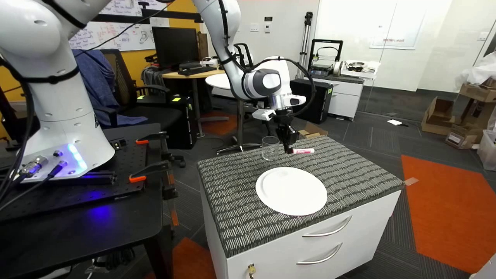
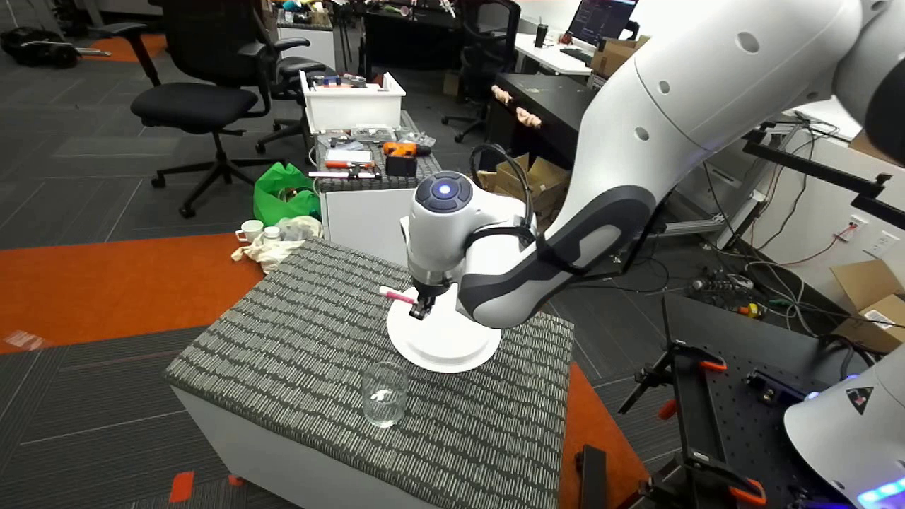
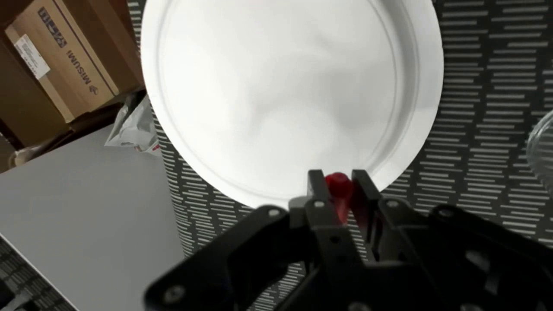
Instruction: Put the orange sharpie in the cup
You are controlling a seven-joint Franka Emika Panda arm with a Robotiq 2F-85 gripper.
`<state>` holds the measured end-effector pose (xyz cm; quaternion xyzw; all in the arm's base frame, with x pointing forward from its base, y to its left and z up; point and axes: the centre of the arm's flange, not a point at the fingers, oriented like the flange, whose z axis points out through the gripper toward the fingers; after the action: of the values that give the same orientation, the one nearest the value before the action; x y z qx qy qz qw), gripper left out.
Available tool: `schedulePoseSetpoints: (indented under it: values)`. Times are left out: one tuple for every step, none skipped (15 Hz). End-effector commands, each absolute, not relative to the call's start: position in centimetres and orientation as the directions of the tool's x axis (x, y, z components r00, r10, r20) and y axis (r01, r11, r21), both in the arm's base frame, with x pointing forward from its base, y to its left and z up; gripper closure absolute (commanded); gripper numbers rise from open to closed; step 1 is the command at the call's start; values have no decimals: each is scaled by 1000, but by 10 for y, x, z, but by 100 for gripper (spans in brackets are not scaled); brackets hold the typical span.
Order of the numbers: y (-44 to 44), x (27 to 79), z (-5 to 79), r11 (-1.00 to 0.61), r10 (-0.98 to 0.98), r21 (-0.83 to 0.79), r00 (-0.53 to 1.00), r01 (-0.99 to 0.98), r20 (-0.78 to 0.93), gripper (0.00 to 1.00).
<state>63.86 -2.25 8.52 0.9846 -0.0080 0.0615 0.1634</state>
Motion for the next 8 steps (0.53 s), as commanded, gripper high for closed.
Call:
schedulePoseSetpoints:
  values:
    - [-14, 593, 124, -932, 37, 363, 998, 14, 57, 95]
    - [-11, 585, 128, -924, 42, 381, 998, 23, 43, 95]
    - [-9, 578, 133, -916, 50, 399, 998, 36, 26, 95]
    - [-6, 572, 139, -906, 59, 420, 998, 51, 5, 95]
    - [-4, 567, 145, -895, 73, 440, 997, 74, -20, 95]
    - [0, 564, 149, -878, 91, 467, 995, 103, -47, 95]
    - [3, 562, 154, -864, 117, 484, 990, 140, -76, 95]
    - [7, 563, 156, -848, 150, 498, 983, 183, -106, 95]
